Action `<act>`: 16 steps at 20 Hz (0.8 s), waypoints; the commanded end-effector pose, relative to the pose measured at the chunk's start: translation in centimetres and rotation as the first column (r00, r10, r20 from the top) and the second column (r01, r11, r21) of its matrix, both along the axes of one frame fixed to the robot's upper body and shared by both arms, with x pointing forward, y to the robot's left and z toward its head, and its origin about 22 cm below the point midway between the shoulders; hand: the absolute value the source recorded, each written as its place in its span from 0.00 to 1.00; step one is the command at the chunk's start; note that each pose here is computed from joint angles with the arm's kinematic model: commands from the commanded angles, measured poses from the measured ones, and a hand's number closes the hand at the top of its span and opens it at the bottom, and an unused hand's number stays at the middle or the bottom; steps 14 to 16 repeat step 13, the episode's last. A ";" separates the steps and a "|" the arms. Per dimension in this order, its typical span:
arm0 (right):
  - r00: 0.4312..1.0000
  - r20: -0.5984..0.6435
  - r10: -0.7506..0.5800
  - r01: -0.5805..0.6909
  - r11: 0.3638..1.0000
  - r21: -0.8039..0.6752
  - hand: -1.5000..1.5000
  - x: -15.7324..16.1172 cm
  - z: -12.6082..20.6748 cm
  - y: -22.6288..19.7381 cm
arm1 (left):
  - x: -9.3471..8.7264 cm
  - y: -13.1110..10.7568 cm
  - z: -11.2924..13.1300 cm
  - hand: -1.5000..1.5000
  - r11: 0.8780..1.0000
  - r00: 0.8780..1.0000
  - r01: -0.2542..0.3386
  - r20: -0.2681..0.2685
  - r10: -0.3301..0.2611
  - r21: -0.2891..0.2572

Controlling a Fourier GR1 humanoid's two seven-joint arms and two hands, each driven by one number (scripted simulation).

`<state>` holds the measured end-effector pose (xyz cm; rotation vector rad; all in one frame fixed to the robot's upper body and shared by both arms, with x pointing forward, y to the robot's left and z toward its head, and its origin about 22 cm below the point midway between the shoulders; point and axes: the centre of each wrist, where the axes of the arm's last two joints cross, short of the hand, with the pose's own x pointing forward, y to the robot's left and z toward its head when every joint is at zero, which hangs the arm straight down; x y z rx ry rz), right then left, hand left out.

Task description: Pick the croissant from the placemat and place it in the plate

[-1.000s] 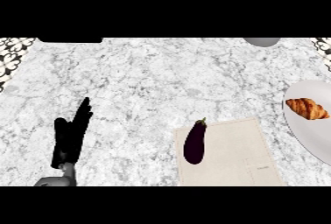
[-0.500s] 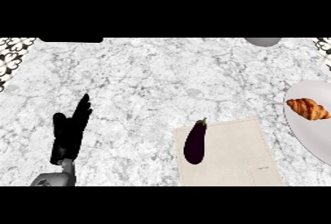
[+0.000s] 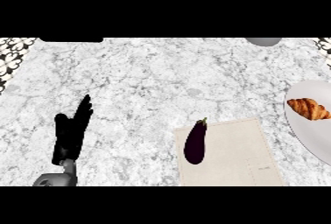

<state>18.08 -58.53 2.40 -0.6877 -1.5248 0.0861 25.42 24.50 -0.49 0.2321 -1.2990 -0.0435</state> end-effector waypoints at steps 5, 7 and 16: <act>0.996 0.024 -0.091 0.091 0.996 -0.004 0.00 -1.3 0.7 -1.0 | 0.5 0.1 0.1 0.50 1.000 1.000 0.005 0.001 -0.005 -0.031; 0.995 0.031 -0.092 0.093 0.996 -0.012 0.00 -0.8 1.6 -1.2 | 0.7 0.3 0.0 0.50 0.999 1.000 0.027 0.002 -0.027 -0.019; 0.994 0.003 -0.112 0.112 0.993 -0.033 0.00 -3.4 1.0 -1.9 | -0.7 0.6 -1.2 0.50 1.000 1.000 0.013 0.004 -0.013 -0.019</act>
